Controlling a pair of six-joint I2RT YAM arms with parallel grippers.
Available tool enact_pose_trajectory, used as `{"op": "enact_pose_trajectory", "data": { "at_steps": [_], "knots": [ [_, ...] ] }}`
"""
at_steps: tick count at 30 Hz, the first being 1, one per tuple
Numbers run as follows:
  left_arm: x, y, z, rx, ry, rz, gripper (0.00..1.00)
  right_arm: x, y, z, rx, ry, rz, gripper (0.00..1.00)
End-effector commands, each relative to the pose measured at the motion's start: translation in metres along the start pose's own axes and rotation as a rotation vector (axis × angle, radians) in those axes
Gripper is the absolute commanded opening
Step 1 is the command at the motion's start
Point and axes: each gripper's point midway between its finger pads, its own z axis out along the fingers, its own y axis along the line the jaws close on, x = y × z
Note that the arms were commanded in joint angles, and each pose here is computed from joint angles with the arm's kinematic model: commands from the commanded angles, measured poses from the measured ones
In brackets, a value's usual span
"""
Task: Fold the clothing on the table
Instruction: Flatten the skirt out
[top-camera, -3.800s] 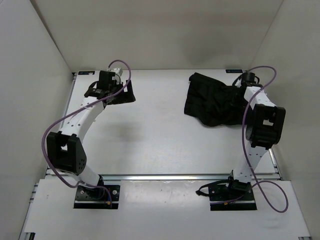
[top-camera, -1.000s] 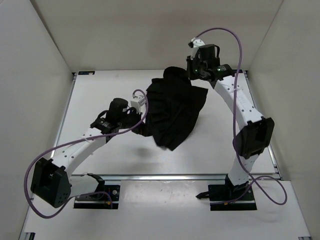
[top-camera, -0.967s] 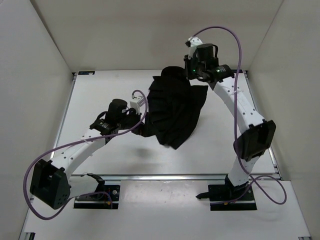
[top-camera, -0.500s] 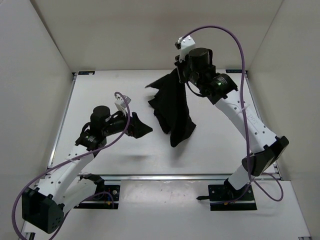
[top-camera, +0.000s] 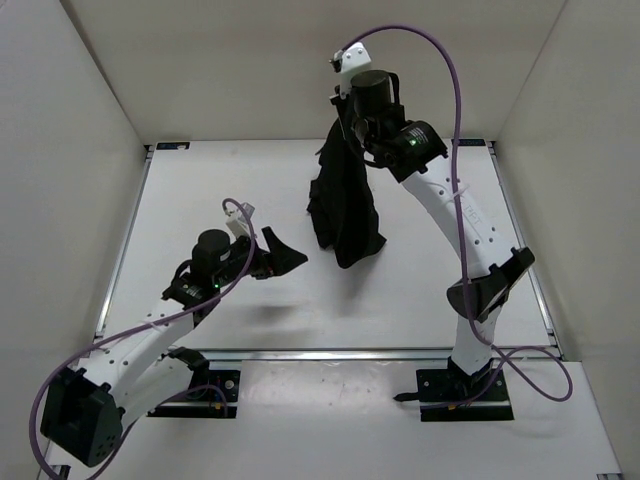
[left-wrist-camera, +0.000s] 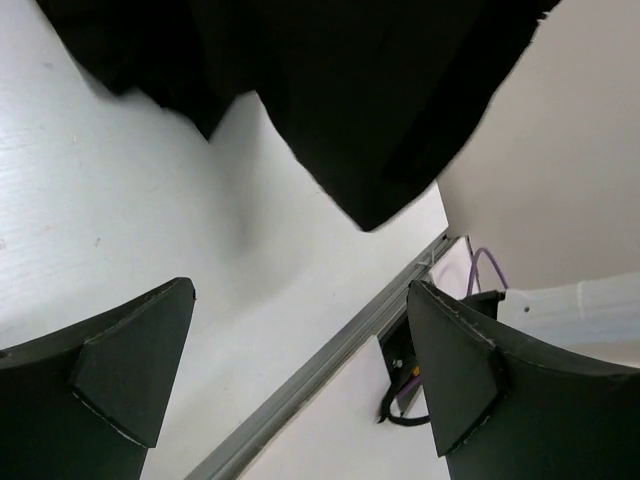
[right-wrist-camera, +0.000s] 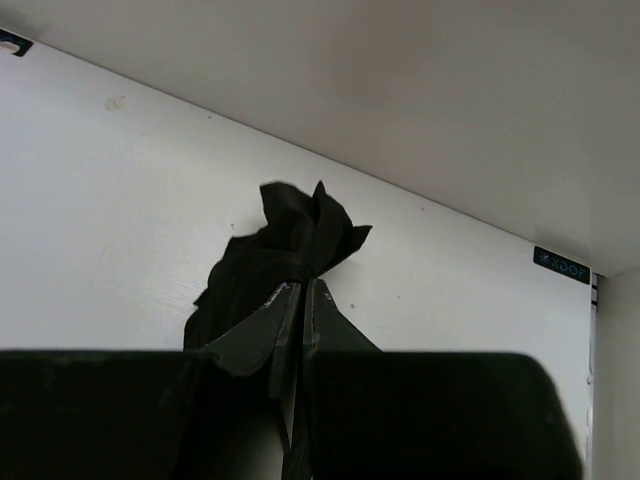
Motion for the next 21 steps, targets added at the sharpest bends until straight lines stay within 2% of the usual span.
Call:
{"op": "enact_pose_trajectory", "data": {
  "at_steps": [1, 5, 7, 13, 14, 17, 21],
  "knots": [
    [-0.018, -0.007, 0.009, -0.042, -0.094, -0.073, 0.98, -0.029, -0.017, -0.021, 0.085, -0.079, 0.000, 0.00],
    [-0.027, -0.015, 0.027, -0.033, -0.087, -0.103, 0.99, -0.015, -0.008, -0.017, 0.075, -0.044, -0.003, 0.00],
    [-0.016, -0.016, 0.036, -0.066, -0.017, -0.091, 0.98, -0.012, -0.009, -0.015, 0.082, -0.038, 0.012, 0.00],
    [0.004, -0.004, 0.052, -0.100, 0.010, -0.177, 0.86, -0.011, 0.009, -0.013, 0.051, -0.037, 0.031, 0.00],
    [0.013, 0.001, 0.054, -0.127, 0.041, -0.176, 0.87, -0.014, 0.011, -0.017, 0.051, -0.042, 0.025, 0.00],
    [0.011, 0.005, 0.054, -0.185, 0.026, -0.180, 0.86, -0.012, 0.010, -0.017, 0.056, -0.034, 0.027, 0.00],
    [0.018, 0.020, 0.055, -0.236, 0.023, -0.221, 0.80, -0.021, 0.010, -0.025, 0.047, -0.061, 0.048, 0.00]
  ]
}}
